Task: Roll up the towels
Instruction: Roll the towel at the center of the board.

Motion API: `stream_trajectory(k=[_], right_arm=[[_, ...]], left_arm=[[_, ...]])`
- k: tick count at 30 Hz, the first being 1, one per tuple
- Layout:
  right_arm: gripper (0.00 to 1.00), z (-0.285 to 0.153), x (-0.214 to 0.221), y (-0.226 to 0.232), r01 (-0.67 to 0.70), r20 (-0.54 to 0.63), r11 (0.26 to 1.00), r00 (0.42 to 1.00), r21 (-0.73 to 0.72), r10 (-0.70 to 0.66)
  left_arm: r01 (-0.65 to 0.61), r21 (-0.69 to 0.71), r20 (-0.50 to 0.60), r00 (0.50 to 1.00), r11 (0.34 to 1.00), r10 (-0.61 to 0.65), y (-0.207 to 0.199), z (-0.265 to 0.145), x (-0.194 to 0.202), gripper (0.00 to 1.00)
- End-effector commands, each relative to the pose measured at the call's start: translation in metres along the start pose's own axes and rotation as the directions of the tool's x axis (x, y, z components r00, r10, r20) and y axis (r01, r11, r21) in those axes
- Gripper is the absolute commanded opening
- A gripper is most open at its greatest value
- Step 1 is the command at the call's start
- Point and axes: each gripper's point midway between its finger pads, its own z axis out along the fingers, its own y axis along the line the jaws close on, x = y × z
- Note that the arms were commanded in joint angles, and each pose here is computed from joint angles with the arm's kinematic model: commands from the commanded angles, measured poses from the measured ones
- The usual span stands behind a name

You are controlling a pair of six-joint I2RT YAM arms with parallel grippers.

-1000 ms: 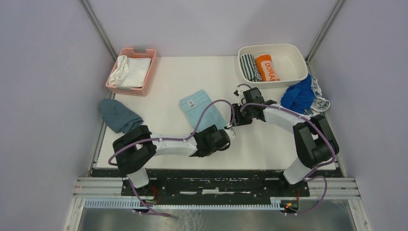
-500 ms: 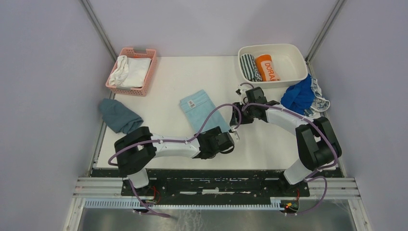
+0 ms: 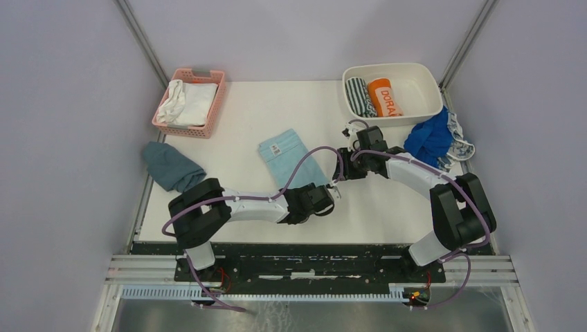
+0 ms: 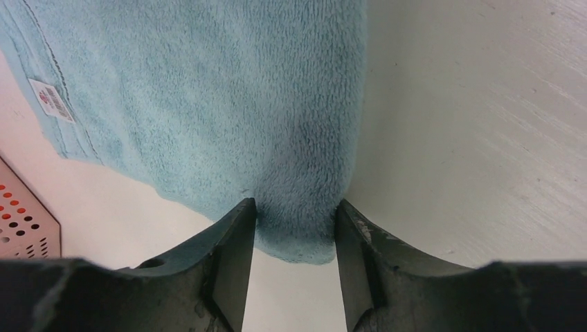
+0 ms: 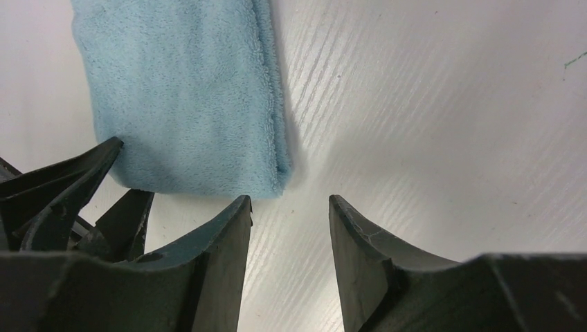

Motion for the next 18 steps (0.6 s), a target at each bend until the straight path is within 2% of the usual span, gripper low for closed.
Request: stream_trajectory(k=[1, 6, 9, 14, 18], right_arm=[[0.54, -0.007, -0.012, 0.005, 0.006, 0.060, 1.000, 0.998, -0.017, -0.005], [0.54, -0.009, -0.010, 0.006, 0.005, 0.061, 1.000, 0.998, -0.021, -0.004], [0.54, -0.010, -0.008, 0.006, -0.003, 0.069, 1.000, 0.998, -0.021, 0.004], [0.53, -0.010, -0.005, 0.008, -0.035, 0.071, 0.999, 0.997, -0.034, 0.038], [0.54, -0.007, -0.003, 0.013, -0.073, 0.074, 0.996, 0.994, -0.058, 0.077]], left_arm=[[-0.018, 0.088, -0.045, 0.999, 0.996, 0.022, -0.024, 0.011, 0.017, 0.49], [0.045, 0.117, -0.016, 0.999, 0.992, -0.044, -0.025, 0.006, 0.008, 0.23], [0.173, 0.187, 0.018, 0.984, 0.967, -0.179, -0.020, 0.002, -0.005, 0.13], [0.362, 0.363, 0.056, 0.912, 0.859, -0.407, -0.006, -0.008, -0.021, 0.07], [0.410, 0.429, 0.035, 0.883, 0.805, -0.468, -0.007, -0.008, -0.025, 0.05]])
